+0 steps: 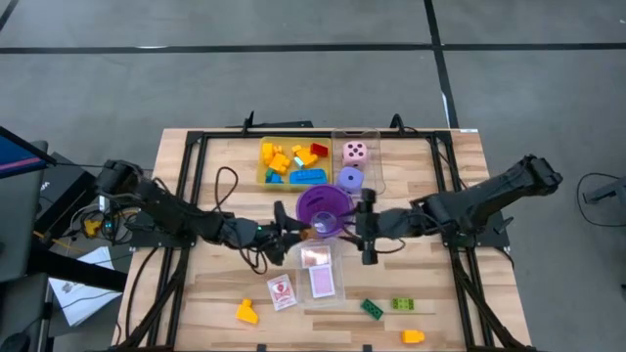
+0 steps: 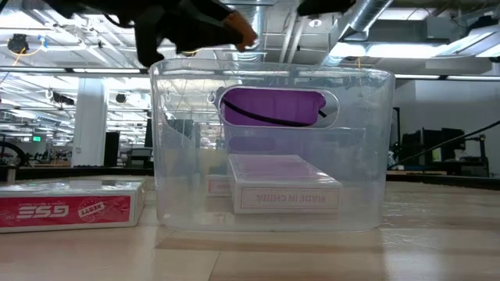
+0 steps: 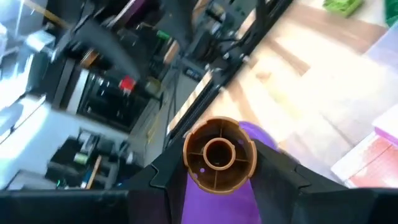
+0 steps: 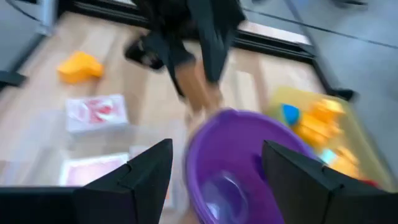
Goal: Pick & Place Toys
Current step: Put the brown game piece into the yellow bin, then put the yellow game piece into the yellow bin
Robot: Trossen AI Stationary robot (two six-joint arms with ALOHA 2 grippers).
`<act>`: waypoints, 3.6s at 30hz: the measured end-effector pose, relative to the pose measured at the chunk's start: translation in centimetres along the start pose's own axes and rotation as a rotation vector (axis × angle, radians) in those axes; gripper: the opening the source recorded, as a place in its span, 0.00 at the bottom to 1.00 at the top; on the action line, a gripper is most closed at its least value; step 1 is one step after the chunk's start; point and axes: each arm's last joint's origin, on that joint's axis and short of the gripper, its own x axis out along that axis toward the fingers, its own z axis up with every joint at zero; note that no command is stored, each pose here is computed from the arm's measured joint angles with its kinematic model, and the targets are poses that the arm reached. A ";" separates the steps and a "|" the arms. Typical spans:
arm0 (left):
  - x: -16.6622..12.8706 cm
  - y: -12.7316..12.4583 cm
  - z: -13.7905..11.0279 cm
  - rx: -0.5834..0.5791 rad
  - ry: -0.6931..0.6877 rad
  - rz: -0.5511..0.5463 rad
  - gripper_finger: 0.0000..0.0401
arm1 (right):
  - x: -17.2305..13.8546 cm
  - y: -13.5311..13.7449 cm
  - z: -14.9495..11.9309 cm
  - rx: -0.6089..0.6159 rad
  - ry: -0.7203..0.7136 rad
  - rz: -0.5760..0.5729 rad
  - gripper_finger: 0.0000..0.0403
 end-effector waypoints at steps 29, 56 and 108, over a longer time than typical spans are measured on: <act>-1.8 7.7 -9.7 -0.538 0.400 0.254 0.34 | -4.6 0.4 -3.2 0.010 0.202 -0.361 0.60; 2.1 8.4 -26.4 -0.965 0.529 0.229 0.34 | -4.5 0.0 -3.4 0.022 0.219 -0.381 0.60; 0.3 11.8 -21.3 -0.892 0.362 0.311 0.59 | -4.5 0.0 -3.4 0.022 0.221 -0.377 0.60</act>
